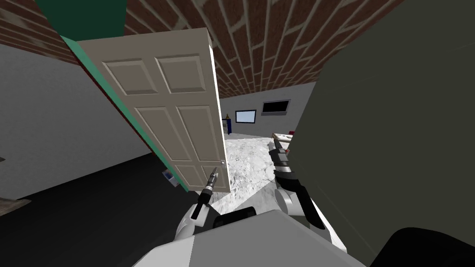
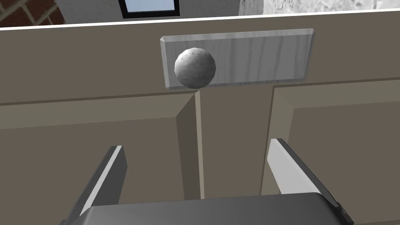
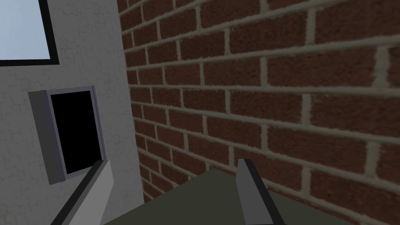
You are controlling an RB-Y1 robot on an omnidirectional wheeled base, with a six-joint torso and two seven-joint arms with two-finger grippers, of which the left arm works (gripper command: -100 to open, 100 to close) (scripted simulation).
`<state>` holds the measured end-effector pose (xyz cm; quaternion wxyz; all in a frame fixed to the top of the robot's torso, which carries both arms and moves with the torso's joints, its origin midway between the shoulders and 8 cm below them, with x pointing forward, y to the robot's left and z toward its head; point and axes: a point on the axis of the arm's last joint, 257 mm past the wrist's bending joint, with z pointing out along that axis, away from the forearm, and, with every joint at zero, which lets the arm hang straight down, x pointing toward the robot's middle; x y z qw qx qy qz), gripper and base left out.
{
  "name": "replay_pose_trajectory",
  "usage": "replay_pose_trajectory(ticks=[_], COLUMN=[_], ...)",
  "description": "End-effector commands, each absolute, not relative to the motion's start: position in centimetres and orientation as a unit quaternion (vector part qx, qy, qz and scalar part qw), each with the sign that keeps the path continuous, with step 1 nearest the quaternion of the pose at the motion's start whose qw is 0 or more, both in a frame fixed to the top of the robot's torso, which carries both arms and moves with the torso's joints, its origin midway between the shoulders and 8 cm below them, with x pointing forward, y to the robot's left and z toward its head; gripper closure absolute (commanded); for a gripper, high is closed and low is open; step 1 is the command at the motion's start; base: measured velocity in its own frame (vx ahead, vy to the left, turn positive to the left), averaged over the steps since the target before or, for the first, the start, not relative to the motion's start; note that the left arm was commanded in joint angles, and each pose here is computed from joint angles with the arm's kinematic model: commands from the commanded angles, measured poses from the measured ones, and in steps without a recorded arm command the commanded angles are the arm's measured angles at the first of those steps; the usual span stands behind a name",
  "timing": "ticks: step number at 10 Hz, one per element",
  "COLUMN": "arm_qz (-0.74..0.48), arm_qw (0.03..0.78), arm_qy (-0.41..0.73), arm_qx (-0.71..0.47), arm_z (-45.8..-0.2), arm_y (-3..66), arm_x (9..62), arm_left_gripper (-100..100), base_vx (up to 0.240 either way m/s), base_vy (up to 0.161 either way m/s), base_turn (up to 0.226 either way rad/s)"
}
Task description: Push the door open
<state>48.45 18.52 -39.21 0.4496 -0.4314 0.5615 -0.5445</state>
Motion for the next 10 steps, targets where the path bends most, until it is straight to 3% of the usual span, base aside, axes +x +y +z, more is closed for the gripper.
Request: replay_pose_trajectory(ticks=[1,3,10], arm_qz=[-0.548,-0.548,-0.544], arm_qw=[0.446,0.445,0.454], arm_qy=[0.557,0.557,0.553], arm_qx=[-0.436,-0.437,-0.437], arm_z=[-39.2,-39.2,-39.2], arm_y=[18.1,18.0,18.9], arm_x=[48.4,48.5,48.3], arm_left_gripper=[-100,-100,-100], base_vx=[-0.201,-0.158,0.167], base_vy=[-0.021,-0.033,-0.038], base_turn=[0.041,0.02,-0.023])
